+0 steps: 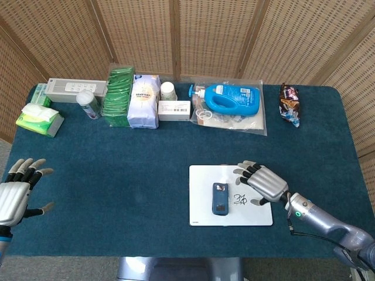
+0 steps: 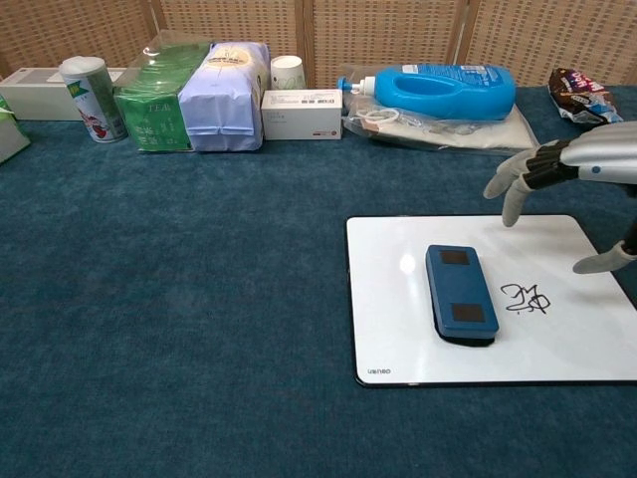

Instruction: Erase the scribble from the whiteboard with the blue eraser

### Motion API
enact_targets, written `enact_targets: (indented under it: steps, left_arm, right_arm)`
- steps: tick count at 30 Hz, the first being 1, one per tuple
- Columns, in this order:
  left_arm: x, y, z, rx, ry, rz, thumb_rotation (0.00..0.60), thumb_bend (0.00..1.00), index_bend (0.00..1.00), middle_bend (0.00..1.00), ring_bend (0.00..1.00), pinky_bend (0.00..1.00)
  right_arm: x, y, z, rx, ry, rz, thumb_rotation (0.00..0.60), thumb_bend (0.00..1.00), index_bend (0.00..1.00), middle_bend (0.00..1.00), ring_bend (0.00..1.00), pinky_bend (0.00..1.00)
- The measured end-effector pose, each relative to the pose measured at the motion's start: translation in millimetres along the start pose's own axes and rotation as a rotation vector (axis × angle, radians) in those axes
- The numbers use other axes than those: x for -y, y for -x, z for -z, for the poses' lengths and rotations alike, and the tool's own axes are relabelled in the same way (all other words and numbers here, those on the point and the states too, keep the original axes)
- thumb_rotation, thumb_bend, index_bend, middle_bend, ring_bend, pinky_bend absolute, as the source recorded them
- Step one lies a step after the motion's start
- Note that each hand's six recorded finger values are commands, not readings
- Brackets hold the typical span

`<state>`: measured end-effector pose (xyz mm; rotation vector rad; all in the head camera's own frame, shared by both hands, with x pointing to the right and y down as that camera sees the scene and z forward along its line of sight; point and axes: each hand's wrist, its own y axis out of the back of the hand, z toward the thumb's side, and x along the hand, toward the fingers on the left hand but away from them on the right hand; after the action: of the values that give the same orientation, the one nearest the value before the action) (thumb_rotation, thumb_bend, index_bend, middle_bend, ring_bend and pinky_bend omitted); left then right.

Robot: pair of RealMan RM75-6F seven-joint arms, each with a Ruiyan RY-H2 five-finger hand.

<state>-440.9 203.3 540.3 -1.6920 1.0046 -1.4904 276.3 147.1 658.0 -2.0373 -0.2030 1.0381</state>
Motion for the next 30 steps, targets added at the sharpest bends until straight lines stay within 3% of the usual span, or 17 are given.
enact_targets:
  steps: [3,6,11,18,30]
  left_arm:
    - [1,1,2,-0.005,0.002,0.004,0.6,0.17,0.25,0.14,0.1,0.0]
    - [1,1,4,-0.011,0.006,0.004,0.6,0.17,0.24,0.14,0.11,0.0]
    - [1,2,7,-0.016,0.011,0.004,0.6,0.17,0.24,0.14,0.12,0.0]
    - [3,2,9,-0.017,0.018,0.013,0.6,0.17,0.23,0.14,0.13,0.0]
    - [4,2,13,-0.024,0.028,0.021,0.6,0.17,0.23,0.14,0.13,0.0]
  right_arm:
    - [-2,9,-6,-0.018,-0.02,-0.023,0.6,0.23,0.28,0.12,0.0,0.07]
    - [-3,17,-10,-0.029,-0.048,-0.047,0.6,0.32,0.27,0.1,0.0,0.04]
    - [-6,27,-16,-0.043,-0.082,-0.072,0.6,0.37,0.27,0.08,0.0,0.01]
    - [-7,41,-23,-0.062,-0.12,-0.097,0.6,0.52,0.28,0.07,0.0,0.0]
    - [-2,59,-34,-0.082,-0.172,-0.133,0.6,0.54,0.29,0.07,0.0,0.0]
